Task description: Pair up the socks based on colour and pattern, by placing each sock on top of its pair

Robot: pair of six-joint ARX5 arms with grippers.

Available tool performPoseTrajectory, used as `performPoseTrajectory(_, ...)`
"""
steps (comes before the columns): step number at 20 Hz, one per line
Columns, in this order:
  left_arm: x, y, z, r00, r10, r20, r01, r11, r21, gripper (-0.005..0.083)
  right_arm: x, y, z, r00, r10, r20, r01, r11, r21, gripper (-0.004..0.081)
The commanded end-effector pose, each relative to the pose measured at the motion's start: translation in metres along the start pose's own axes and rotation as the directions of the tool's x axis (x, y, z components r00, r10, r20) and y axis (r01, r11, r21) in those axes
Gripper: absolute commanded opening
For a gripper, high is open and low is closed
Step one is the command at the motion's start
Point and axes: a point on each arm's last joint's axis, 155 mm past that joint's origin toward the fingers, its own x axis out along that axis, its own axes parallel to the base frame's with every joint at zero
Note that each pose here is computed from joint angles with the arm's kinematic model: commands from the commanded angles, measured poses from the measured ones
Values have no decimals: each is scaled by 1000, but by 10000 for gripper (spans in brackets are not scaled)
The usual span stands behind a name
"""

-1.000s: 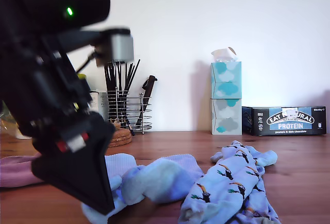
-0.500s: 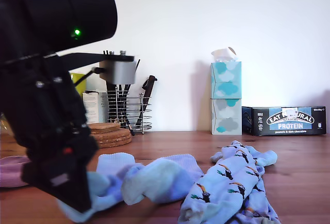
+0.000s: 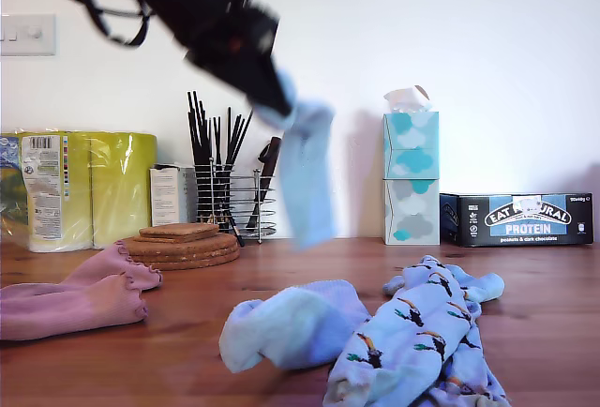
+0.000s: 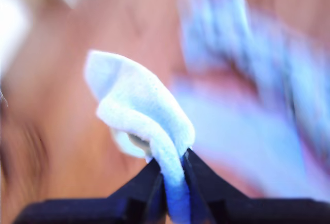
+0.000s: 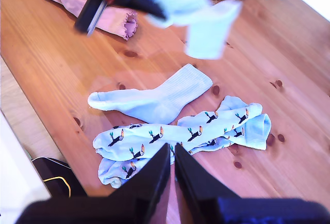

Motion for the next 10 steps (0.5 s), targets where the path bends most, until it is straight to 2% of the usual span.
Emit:
performPoseTrajectory(1,0,-6,2,999,-35,20,35,999,31,-24,1,1,1,1000,5,5,-5,1000,-2,-13)
performPoseTrajectory(3,0,-10,0,997,-68,18,67,996,65,-24,1,1,1,1000,4,5,-4,1000,1,-13)
performPoseTrajectory(6,7,-26,-18,989,-144,-42,146,988,59,-24,1,1,1,1000,5,5,-5,1000,2,-13)
performPoseTrajectory(8,19,-43,-42,970,-211,-122,220,974,62,-24,1,1,1,1000,5,5,-5,1000,2,-13)
performPoseTrajectory(10,29,-65,-67,933,-302,-197,314,949,35,-24,1,1,1,1000,5,5,-5,1000,2,-13)
